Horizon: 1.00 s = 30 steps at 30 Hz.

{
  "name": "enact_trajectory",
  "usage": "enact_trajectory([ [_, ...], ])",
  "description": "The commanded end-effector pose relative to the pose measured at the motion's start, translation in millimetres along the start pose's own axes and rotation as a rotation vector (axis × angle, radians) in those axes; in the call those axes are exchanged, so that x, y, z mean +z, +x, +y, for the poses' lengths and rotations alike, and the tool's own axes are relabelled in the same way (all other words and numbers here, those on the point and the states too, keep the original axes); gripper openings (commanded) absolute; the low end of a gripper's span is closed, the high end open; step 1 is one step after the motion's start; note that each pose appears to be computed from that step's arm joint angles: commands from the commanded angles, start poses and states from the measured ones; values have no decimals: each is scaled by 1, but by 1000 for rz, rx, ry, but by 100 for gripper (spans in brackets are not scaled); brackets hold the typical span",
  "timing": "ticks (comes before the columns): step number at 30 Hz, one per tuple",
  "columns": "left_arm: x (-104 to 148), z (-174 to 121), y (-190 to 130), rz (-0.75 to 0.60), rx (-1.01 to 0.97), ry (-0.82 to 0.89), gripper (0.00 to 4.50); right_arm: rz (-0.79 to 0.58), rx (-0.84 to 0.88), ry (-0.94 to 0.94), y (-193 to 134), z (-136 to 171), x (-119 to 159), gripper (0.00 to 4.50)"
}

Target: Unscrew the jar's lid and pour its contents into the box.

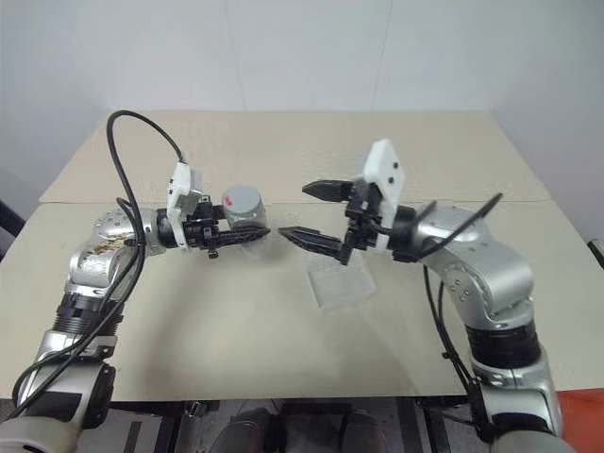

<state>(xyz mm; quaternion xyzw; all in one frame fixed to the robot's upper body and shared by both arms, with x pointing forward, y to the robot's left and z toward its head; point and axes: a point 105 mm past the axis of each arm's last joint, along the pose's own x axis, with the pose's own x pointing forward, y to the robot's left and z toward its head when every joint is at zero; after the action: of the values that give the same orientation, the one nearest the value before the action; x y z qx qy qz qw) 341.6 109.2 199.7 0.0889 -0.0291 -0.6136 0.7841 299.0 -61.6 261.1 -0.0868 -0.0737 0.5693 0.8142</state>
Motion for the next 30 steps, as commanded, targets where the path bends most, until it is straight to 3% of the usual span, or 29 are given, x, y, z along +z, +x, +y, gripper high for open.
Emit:
enact_trajectory([
  [1,17,-7,10,-59,-105,84,193,-21,23,17,17,0,15,450],
  [8,19,-9,18,-74,-163,89,193,6,66,21,38,10,17,450],
  [20,19,-10,20,-80,-177,95,193,48,48,13,46,8,6,450],
  [23,19,-12,20,-80,-188,93,193,45,43,14,46,7,5,391],
  [26,19,-12,18,-73,-195,95,193,42,23,14,46,2,4,290],
  [30,18,-16,16,-62,-233,103,193,5,53,4,42,2,9,276],
])
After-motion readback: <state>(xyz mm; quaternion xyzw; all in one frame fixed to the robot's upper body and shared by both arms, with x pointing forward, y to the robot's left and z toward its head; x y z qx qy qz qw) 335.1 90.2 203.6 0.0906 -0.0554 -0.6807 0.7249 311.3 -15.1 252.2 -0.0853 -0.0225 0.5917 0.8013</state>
